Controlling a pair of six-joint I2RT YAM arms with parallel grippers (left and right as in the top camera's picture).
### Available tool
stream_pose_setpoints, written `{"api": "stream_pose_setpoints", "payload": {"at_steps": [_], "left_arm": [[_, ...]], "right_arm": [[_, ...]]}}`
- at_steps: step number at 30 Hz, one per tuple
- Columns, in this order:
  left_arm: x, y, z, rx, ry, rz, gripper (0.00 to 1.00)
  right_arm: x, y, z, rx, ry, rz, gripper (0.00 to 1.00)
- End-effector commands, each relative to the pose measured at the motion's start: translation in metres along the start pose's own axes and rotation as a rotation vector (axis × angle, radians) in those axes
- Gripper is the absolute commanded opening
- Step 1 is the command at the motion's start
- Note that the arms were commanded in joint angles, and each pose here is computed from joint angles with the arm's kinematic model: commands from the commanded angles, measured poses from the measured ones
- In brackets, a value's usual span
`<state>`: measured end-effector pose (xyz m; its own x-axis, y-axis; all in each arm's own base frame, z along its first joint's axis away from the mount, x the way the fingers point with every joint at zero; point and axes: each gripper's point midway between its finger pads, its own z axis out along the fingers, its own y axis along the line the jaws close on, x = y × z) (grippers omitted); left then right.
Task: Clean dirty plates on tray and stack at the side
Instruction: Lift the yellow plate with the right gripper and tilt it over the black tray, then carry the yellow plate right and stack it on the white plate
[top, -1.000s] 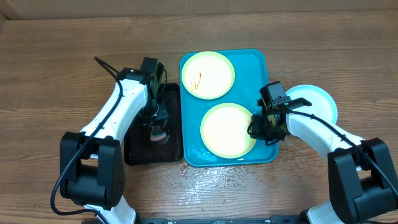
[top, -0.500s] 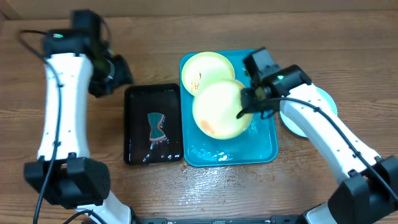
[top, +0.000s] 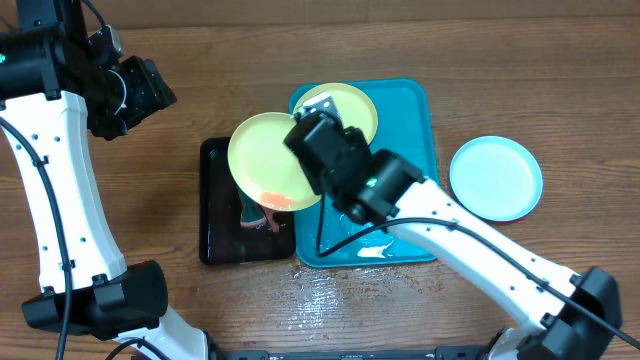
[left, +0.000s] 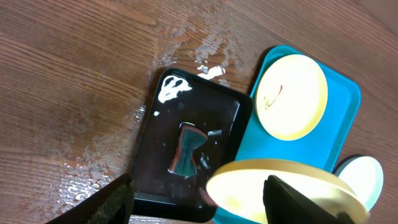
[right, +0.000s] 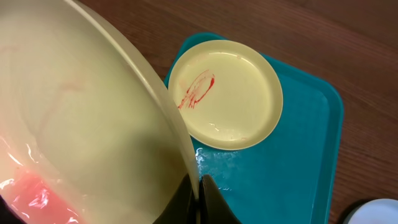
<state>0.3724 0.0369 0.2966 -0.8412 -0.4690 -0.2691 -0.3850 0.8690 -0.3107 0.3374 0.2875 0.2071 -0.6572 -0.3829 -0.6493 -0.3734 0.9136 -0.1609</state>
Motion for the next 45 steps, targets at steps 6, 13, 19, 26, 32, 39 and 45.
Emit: {"api": "stream_pose_setpoints", "payload": {"at_steps": [6,13,19,26,32,39,45], "left_arm": [[-0.001,-0.003,-0.011,0.017,-0.027,0.035,1.0],[-0.003,0.004,-0.011,-0.024,-0.038,0.035,1.0],[-0.003,0.004,-0.011,-0.023,-0.039,0.035,1.0],[-0.003,0.004,-0.011,-0.023,-0.039,0.035,1.0],[-0.003,0.004,-0.011,-0.023,-0.039,0.035,1.0],[-0.003,0.004,-0.011,-0.024,-0.039,0.035,1.0],[-0.003,0.004,-0.011,-0.023,-0.039,0.035,1.0]], "right_arm": [[0.003,0.012,0.012,0.17,-0.035,-0.063,0.04],[-0.006,0.024,-0.019,0.326,-0.167,-0.14,0.04],[-0.013,0.034,-0.051,0.457,-0.288,-0.193,0.04],[-0.017,0.039,-0.076,0.525,-0.367,-0.211,0.04],[-0.017,0.047,-0.09,0.501,-0.394,-0.216,0.04],[-0.017,0.048,-0.091,0.497,-0.397,-0.215,0.04],[-0.016,0.048,-0.091,0.494,-0.396,-0.215,0.04]]}}
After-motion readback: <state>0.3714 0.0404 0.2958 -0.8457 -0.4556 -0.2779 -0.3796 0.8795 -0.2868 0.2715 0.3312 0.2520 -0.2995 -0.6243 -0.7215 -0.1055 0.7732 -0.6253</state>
